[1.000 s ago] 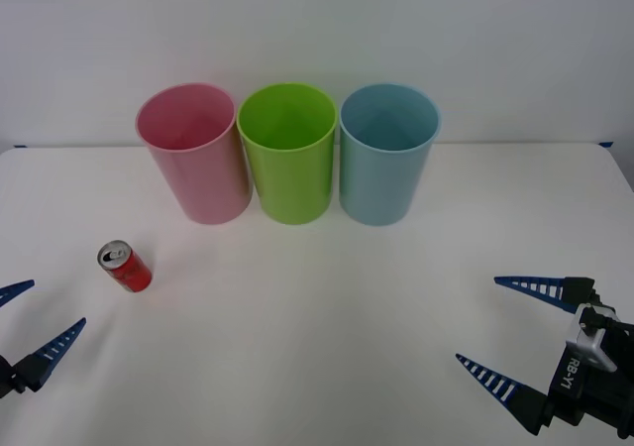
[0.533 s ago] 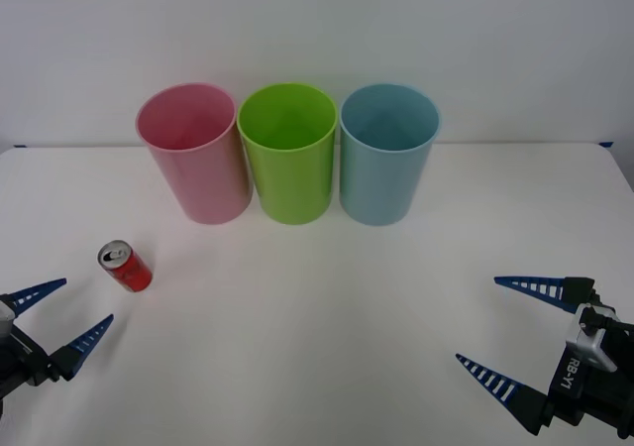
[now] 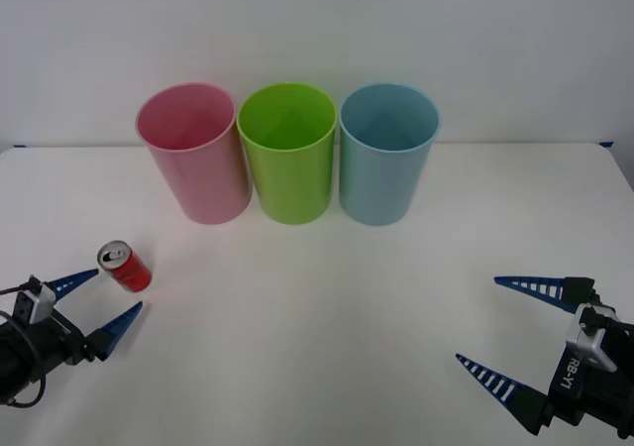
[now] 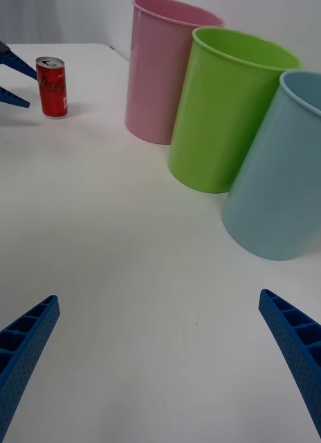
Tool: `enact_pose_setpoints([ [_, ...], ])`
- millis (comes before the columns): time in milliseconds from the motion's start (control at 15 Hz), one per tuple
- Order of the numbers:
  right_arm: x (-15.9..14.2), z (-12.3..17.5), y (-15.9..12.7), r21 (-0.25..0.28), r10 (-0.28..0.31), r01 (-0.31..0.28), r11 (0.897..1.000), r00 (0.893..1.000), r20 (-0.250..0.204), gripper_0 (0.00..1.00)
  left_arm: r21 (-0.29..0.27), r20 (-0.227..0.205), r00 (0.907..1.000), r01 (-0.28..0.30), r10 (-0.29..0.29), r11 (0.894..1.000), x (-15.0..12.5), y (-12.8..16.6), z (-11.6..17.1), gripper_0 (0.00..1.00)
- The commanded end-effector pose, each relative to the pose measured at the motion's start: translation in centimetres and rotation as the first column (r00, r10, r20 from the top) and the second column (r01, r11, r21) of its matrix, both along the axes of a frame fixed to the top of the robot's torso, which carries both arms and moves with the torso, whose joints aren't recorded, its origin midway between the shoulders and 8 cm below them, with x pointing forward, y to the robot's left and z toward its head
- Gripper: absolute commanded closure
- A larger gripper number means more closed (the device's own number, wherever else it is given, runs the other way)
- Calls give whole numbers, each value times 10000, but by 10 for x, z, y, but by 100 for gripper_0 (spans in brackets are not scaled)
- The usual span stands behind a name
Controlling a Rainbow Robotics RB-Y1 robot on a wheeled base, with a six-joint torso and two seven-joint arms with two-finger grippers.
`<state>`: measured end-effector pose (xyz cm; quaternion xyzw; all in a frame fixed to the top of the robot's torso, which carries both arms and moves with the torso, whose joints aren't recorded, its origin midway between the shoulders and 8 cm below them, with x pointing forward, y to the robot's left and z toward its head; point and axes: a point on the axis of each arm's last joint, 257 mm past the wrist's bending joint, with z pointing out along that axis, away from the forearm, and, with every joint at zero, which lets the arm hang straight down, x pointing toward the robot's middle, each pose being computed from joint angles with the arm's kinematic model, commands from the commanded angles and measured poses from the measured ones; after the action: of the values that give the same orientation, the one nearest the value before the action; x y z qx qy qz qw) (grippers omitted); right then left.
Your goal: Put cans in the blue bin and PET bottles in the pink bin and trash in the green bin.
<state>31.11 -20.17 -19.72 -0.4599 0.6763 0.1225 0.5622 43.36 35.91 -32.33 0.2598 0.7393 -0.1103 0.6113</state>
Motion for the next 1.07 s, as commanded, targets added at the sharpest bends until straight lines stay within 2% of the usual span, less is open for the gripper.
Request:
enact_pose_setpoints([
  [67, 0, 0, 0, 0, 0, 0, 10000, 10000, 0, 0, -24, 134, 9996, -241, 242, 9997, 15, -6, 2, 4],
  [400, 0, 0, 0, 0, 0, 0, 10000, 10000, 0, 0, 53, 312, 9972, -685, 683, 9976, 40, -15, 4, 4],
  [1067, 0, 0, 0, 0, 0, 0, 10000, 10000, 0, 0, 348, 397, 9950, -930, 916, 9951, 63, -25, 7, 4],
])
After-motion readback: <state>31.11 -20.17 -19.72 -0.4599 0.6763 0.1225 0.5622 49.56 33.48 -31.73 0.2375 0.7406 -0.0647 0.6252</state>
